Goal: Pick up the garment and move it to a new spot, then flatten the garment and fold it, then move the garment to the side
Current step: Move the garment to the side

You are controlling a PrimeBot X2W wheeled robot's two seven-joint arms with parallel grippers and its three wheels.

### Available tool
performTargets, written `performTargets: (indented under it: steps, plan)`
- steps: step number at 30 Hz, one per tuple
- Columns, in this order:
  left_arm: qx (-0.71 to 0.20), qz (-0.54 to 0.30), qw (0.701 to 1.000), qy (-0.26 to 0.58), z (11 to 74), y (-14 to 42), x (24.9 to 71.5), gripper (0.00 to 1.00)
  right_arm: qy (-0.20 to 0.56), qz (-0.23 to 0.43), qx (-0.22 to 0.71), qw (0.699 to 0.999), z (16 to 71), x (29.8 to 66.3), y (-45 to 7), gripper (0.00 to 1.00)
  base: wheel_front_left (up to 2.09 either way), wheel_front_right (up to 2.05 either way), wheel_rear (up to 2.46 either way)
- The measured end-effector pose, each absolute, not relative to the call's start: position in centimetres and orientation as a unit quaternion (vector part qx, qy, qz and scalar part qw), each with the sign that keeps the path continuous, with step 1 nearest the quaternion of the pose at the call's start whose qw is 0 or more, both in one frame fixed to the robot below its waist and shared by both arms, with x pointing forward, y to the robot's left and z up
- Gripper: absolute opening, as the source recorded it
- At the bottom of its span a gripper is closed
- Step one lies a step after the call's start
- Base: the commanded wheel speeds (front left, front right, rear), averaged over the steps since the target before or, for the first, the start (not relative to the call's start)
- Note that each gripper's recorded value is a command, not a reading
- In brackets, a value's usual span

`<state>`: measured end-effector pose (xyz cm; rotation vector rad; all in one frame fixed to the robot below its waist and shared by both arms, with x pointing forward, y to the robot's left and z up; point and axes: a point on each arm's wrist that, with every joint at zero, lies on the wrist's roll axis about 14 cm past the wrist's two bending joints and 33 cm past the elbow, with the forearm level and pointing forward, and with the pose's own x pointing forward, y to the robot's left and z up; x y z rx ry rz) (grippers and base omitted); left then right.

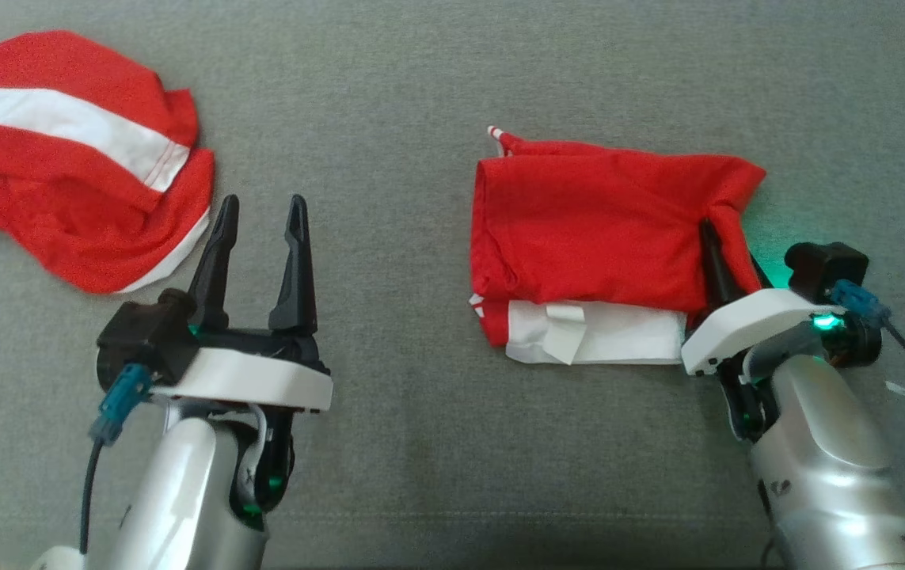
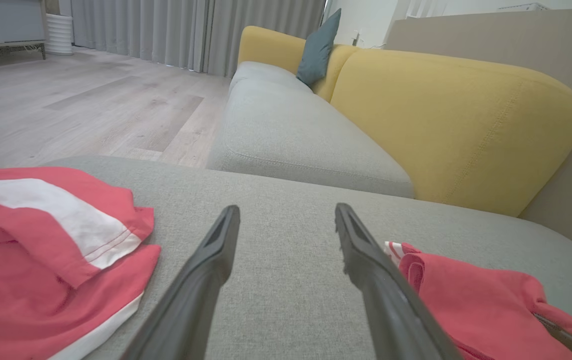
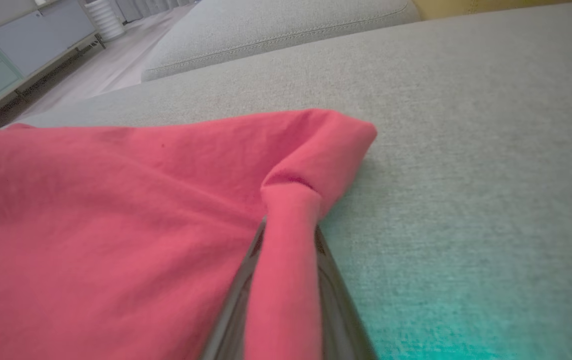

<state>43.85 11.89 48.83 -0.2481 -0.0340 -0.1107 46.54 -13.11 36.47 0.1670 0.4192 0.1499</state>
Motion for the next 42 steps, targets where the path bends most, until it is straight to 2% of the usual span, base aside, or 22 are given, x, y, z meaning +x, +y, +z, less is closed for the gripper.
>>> performTargets:
  steps: [5,13,21,40,41,42]
  plan:
    - [-0.125,-0.065,0.99,-0.019,49.0,11.2,44.1,1.0,0.188,0.064,0.032,0.98,37.5,46.9,-15.0,0.0,0.0,0.0,0.0]
    - [-0.131,-0.084,0.988,-0.021,49.1,9.8,44.4,1.0,0.141,-0.004,-0.086,0.986,42.2,48.9,-25.1,0.0,0.0,0.0,0.0]
    - [-0.133,-0.096,0.986,-0.02,48.9,9.2,45.0,1.0,0.151,-0.067,-0.162,0.973,44.7,49.3,-33.4,0.0,0.0,0.0,0.0]
    - [-0.125,-0.078,0.989,-0.014,48.1,10.7,45.3,1.0,0.138,-0.108,-0.156,0.972,45.9,50.2,-36.0,0.0,0.0,0.0,0.0]
    - [-0.124,-0.078,0.989,-0.014,48.1,10.7,45.3,1.0,0.137,-0.109,-0.154,0.972,45.9,50.2,-36.0,0.19,0.0,0.0,0.0]
    - [-0.123,-0.079,0.989,-0.014,48.1,10.7,45.3,1.0,0.137,-0.109,-0.153,0.973,45.9,50.2,-36.0,0.5,0.0,0.0,0.0]
